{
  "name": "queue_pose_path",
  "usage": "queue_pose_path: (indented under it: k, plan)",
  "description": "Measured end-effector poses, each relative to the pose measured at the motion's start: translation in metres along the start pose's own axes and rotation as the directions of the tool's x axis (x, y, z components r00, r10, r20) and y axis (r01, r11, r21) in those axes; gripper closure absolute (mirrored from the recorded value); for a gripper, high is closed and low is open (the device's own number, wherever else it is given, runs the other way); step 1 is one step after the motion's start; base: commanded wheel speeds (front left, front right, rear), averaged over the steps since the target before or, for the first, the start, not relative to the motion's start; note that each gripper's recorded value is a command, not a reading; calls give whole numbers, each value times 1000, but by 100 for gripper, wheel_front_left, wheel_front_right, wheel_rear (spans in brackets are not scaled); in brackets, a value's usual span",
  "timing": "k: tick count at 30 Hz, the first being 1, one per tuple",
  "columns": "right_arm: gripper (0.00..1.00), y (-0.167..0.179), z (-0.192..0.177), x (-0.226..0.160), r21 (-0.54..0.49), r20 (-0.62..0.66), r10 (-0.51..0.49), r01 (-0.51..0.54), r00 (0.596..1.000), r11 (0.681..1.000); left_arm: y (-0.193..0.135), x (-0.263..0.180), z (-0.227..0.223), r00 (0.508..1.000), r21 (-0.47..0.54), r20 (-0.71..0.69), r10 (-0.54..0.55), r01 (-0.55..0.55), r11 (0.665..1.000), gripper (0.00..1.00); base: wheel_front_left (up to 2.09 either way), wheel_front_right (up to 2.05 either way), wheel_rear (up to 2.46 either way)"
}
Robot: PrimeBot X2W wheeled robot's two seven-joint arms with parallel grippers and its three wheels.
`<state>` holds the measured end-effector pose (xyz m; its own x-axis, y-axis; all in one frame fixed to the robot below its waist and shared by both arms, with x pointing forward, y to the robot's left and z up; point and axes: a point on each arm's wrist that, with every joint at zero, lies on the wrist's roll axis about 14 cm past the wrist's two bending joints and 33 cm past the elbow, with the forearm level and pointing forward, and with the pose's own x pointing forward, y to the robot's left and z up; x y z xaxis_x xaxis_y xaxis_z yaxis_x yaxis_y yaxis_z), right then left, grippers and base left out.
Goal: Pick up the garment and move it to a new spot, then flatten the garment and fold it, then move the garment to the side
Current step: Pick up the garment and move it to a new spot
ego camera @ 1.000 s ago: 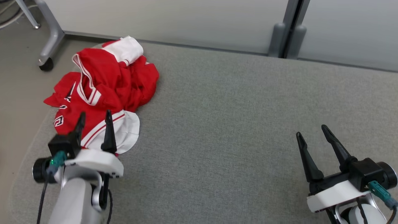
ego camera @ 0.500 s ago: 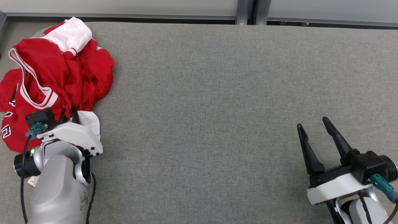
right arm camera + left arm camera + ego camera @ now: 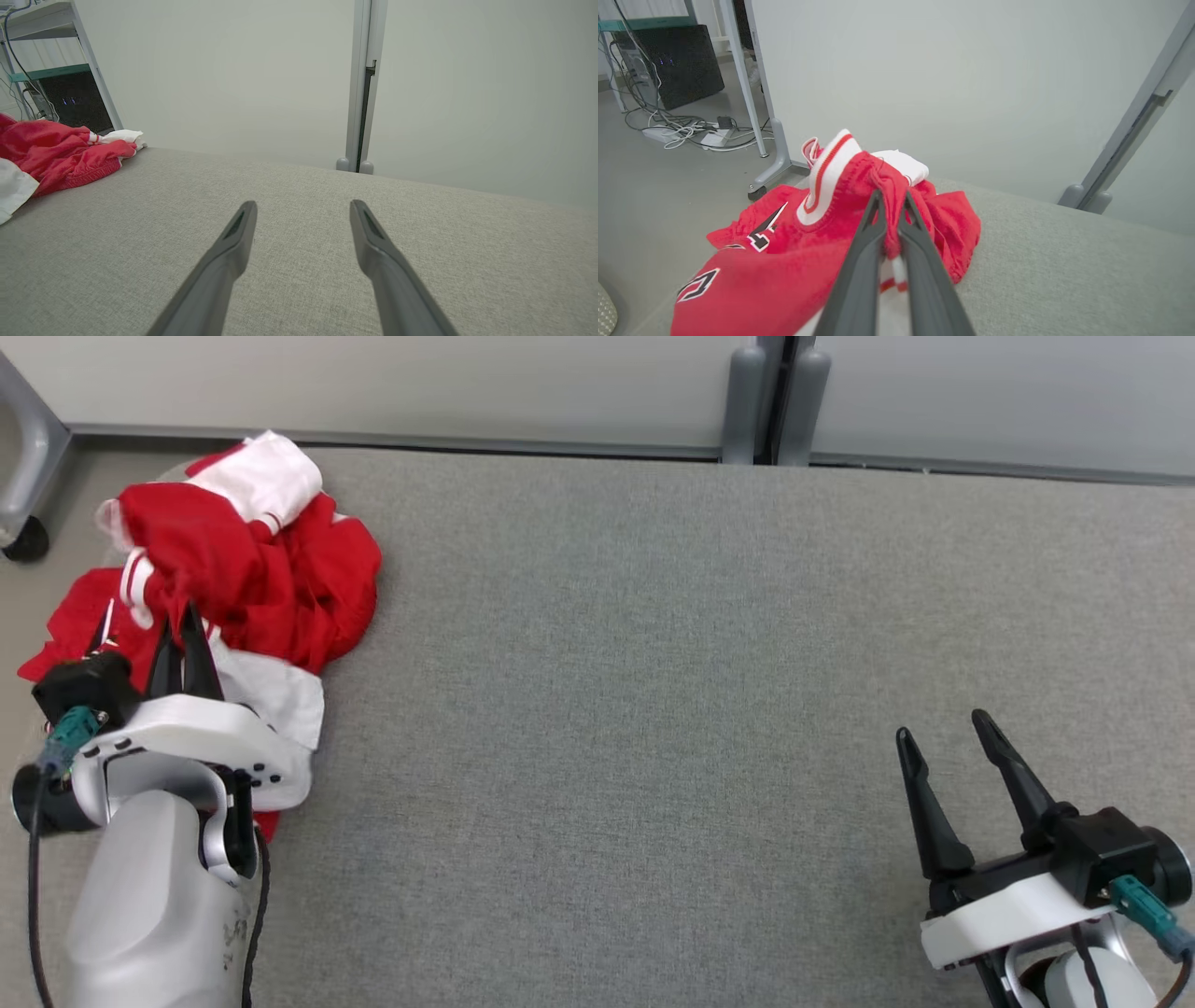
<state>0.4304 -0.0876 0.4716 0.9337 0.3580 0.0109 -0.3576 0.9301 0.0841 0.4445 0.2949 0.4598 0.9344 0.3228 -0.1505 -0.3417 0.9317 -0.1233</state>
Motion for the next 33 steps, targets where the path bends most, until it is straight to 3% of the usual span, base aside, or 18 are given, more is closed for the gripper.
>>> queue_pose_path:
  k: [4,8,10,13,14,15,21,23,28,30,31,33]
  plan:
    - [0,10,11,-7,0,25,10,-10,1000,1000,-20,-7,58,984,-6,161,-80,82,997,100,0,0,0]
    - [0,11,25,-16,-11,58,-1,1,998,1000,-62,-23,124,932,10,288,-218,225,974,100,0,0,0]
    - [0,7,29,-23,-14,68,-20,21,997,1000,-93,-35,148,896,18,316,-311,322,947,100,0,0,0]
    - [0,-2,37,-34,-21,89,-54,56,995,998,-144,-58,167,831,49,306,-465,474,879,100,0,0,0]
    - [0,-6,40,-38,-22,96,-70,72,993,997,-161,-66,170,804,52,298,-515,525,850,100,0,0,0]
    - [0,-15,45,-47,-24,110,-104,107,988,994,-195,-83,174,745,66,282,-604,613,787,100,0,0,0]
    - [0,-46,55,-76,-35,134,-214,220,968,975,-294,-122,147,559,32,143,-817,822,568,100,0,0,0]
    - [0,-57,58,-85,-36,142,-254,261,957,965,-323,-134,132,492,17,98,-865,868,496,100,0,0,0]
    - [0,-86,61,-114,-37,145,-364,372,920,927,-400,-191,101,246,-45,19,-969,969,245,100,0,0,0]
    - [0,-96,60,-126,-37,138,-406,414,903,909,-424,-215,80,158,-65,-37,-987,985,160,100,0,0,0]
    - [0,-101,59,-132,-37,134,-427,435,895,900,-432,-226,68,114,-107,-65,-991,987,121,100,0,0,0]
    - [0,-109,56,-144,-33,125,-465,473,876,881,-444,-244,38,55,-157,-130,-990,985,76,100,0,0,0]
